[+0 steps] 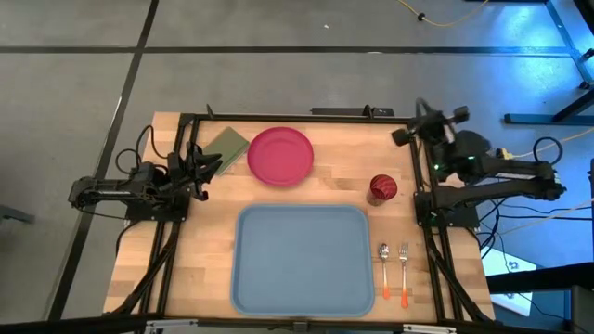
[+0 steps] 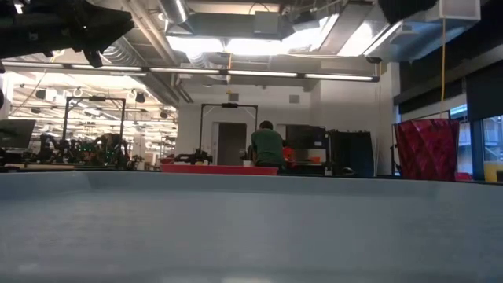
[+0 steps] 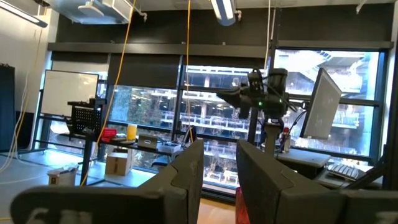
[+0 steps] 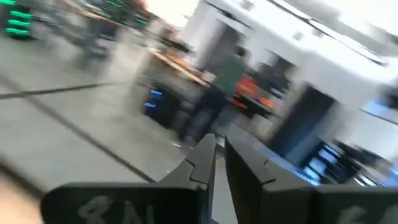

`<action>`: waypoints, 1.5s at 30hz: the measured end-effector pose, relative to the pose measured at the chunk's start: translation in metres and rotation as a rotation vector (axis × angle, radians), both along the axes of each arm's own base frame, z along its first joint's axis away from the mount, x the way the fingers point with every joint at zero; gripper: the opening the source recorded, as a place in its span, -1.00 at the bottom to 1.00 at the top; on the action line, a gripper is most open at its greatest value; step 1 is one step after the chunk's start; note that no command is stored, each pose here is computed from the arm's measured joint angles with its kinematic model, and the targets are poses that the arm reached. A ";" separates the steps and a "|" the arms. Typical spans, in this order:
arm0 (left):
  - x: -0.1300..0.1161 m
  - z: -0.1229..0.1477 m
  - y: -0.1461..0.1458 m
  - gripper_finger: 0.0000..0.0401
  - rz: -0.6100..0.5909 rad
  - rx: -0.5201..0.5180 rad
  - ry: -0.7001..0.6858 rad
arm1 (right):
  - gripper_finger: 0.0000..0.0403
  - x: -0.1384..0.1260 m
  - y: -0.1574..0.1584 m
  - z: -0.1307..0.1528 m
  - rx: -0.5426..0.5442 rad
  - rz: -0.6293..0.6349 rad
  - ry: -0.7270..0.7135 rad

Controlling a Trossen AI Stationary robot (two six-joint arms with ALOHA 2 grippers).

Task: Pick and place plate/cup/fork/spoon on tray
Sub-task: Put the red cup on the blue tray

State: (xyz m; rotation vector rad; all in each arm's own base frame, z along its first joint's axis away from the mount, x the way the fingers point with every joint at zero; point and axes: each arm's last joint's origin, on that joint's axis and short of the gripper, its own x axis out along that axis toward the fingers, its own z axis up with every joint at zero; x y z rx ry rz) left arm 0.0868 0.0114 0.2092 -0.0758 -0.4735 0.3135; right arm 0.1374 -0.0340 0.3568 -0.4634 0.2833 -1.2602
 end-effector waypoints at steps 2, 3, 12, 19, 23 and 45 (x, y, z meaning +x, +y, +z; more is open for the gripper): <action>0.000 0.000 0.000 -0.56 0.001 0.000 0.000 | -0.84 0.010 -0.004 -0.010 0.036 0.143 0.029; 0.000 0.000 0.000 -0.56 0.000 0.000 0.000 | -0.87 0.014 -0.008 -0.013 0.071 0.210 0.041; 0.000 0.000 0.000 -0.56 0.003 -0.001 0.003 | -0.94 0.023 -0.073 -0.027 0.603 0.091 0.190; 0.000 -0.001 0.002 -0.56 0.057 -0.026 0.004 | -0.94 0.016 -0.078 -0.031 0.900 -0.012 0.194; 0.000 -0.001 0.002 -0.56 0.067 -0.029 0.008 | -0.94 0.011 -0.067 -0.045 1.161 0.057 0.190; 0.000 -0.001 0.002 -0.56 0.077 -0.009 0.016 | -0.94 0.001 -0.057 -0.108 1.178 -0.262 0.229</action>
